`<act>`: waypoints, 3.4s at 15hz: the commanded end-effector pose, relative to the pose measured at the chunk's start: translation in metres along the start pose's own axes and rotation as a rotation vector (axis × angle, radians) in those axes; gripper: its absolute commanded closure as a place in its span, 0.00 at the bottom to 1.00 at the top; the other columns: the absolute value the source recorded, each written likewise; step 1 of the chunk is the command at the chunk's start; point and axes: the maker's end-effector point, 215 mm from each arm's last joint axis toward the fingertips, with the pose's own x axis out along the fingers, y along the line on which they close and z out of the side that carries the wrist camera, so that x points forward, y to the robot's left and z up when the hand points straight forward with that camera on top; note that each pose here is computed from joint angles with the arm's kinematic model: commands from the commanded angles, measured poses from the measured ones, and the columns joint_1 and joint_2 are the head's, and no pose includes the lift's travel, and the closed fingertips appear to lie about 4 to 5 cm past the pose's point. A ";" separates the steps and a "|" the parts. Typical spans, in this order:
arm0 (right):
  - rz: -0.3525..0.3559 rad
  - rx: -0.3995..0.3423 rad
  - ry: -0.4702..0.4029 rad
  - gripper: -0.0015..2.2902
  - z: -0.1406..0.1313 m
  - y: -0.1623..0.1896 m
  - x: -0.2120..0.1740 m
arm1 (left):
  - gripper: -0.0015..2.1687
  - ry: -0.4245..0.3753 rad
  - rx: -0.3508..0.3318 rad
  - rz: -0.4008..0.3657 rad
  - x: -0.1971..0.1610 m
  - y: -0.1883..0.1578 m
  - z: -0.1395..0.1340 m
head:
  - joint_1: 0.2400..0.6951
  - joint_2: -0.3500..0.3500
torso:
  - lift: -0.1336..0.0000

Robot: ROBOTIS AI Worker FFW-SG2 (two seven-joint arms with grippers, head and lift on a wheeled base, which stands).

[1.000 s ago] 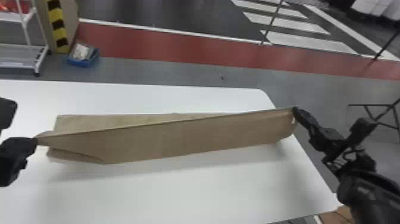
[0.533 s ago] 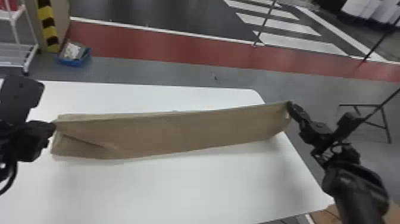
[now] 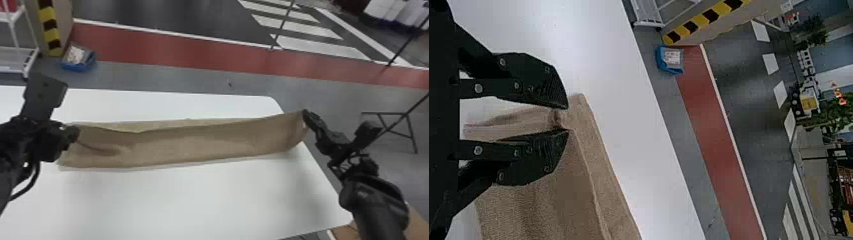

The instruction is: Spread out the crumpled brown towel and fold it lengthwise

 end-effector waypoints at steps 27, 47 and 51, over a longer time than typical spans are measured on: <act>0.046 -0.020 0.013 0.67 -0.007 0.024 0.004 | 0.58 0.032 -0.186 -0.088 0.028 0.001 -0.067 | 1.00 0.03 | 0.07; 0.076 -0.007 0.015 0.67 -0.010 0.044 0.011 | 0.02 -0.105 -0.234 0.031 -0.029 0.053 -0.063 | 1.00 0.10 | 0.07; 0.077 -0.006 0.020 0.67 -0.013 0.044 0.008 | 0.11 -0.103 -0.255 0.041 -0.025 0.062 -0.066 | 1.00 0.12 | 0.07</act>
